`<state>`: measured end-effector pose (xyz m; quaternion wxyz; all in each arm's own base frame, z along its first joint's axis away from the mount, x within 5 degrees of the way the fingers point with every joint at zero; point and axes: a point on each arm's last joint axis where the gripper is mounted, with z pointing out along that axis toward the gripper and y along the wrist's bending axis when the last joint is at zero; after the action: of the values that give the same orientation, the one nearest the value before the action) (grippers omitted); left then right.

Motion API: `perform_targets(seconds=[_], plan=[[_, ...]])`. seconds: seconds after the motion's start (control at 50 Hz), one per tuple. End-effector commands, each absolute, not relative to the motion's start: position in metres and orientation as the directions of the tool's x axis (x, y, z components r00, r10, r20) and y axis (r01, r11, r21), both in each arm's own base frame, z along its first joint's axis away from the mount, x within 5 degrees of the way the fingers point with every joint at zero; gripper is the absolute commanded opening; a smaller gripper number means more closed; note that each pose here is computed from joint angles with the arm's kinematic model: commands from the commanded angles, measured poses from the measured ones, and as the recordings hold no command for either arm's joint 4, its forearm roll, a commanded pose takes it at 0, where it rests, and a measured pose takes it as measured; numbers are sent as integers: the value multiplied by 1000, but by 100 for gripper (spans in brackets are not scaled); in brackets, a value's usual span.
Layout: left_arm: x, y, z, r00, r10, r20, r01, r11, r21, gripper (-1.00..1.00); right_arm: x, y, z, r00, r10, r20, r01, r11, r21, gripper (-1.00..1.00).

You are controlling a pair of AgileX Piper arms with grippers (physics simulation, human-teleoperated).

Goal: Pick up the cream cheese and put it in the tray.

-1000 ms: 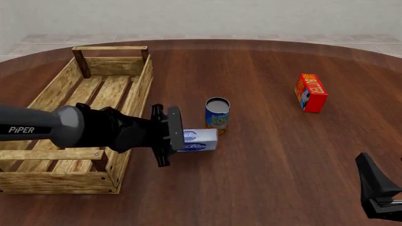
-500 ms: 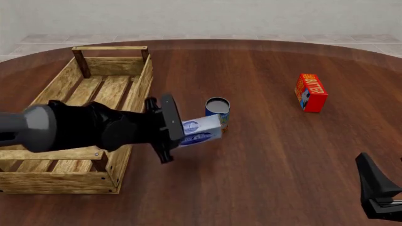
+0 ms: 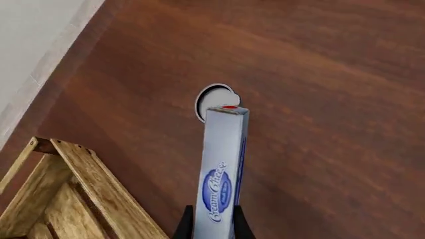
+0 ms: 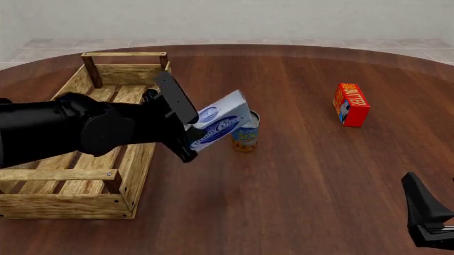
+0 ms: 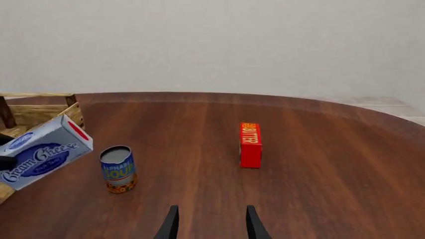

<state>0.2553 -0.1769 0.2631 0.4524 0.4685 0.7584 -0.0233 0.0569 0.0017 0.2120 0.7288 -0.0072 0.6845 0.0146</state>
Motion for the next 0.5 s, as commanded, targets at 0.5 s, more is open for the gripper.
perform_targets(seconds=[0.5], plan=[[273,-114,307,-313,422,-851,487,840,237,-100,58,2,211,61,12,-998,-32,999,10,100]])
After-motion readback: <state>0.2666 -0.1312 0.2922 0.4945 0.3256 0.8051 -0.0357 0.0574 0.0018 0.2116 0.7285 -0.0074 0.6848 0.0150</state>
